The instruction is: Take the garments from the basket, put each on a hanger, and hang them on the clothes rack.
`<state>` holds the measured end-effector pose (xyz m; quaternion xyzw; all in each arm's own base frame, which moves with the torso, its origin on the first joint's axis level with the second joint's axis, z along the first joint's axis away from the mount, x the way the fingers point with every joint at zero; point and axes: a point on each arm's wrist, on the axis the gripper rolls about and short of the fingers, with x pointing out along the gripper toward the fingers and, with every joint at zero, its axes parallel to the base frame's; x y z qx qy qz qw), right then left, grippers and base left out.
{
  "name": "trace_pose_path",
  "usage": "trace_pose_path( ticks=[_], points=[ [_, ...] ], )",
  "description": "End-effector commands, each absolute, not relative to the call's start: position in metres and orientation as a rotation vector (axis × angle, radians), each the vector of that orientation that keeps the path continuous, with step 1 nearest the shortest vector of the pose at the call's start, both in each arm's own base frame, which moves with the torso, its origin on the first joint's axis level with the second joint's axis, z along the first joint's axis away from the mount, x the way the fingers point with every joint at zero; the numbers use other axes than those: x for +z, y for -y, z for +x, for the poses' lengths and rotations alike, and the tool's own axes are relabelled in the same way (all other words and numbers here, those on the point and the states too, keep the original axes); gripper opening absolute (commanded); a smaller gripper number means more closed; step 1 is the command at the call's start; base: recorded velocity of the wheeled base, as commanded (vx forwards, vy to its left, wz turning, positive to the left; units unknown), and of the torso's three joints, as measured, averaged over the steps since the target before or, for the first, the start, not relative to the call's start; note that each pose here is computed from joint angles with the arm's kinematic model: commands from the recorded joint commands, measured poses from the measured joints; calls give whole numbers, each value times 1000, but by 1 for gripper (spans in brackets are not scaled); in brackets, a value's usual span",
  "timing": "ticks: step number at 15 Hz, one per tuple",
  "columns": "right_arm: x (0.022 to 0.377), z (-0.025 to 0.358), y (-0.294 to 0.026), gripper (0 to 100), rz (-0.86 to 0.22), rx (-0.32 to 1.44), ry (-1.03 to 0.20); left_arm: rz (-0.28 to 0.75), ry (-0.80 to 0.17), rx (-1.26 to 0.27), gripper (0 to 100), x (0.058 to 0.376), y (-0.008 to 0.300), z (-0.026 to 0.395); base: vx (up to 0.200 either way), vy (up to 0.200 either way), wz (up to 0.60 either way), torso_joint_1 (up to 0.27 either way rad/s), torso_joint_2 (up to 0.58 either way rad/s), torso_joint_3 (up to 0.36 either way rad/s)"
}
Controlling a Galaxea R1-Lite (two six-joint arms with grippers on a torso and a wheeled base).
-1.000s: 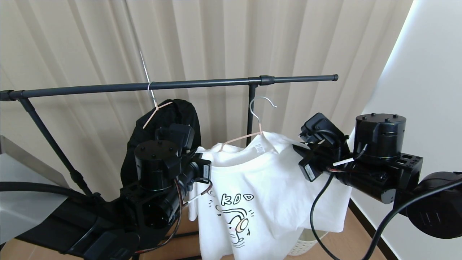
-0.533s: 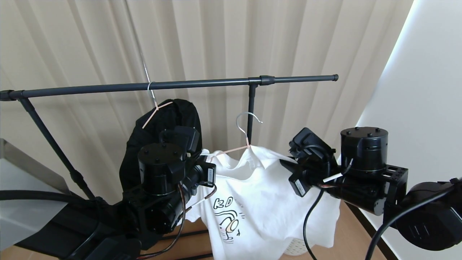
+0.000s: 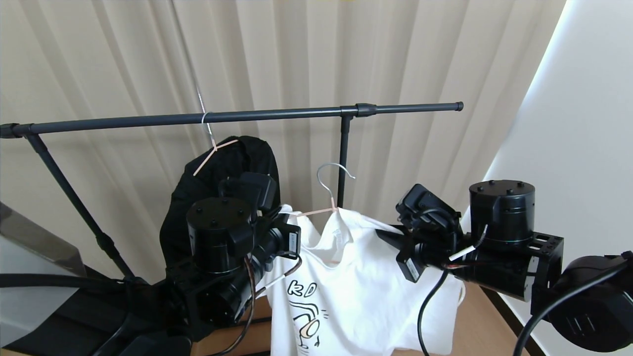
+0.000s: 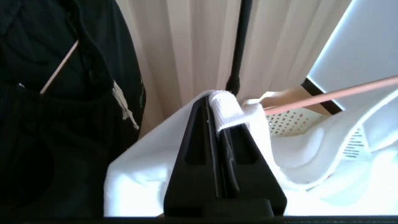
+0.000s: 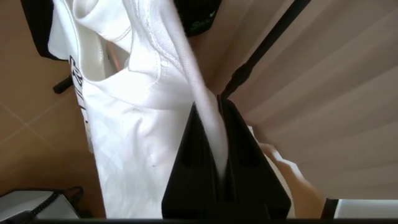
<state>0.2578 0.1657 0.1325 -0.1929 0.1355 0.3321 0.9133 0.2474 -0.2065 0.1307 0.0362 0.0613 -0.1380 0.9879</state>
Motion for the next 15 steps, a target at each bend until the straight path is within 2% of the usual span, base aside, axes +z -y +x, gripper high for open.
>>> trace_pose_path(
  ticks=[1, 7, 15],
  points=[
    [122, 265, -172, 0, -366, 681, -295, 57, -98, -309, 0, 141, 210, 236, 0, 0, 0, 0, 0, 0],
    [110, 269, -185, 0, -314, 701, -294, 13, -71, -393, 0, 152, 224, 215, 0, 0, 0, 0, 0, 0],
    [121, 275, -177, 0, -213, 728, -150, 9, -75, -392, 0, 151, 224, 215, 0, 0, 0, 0, 0, 0]
  ],
)
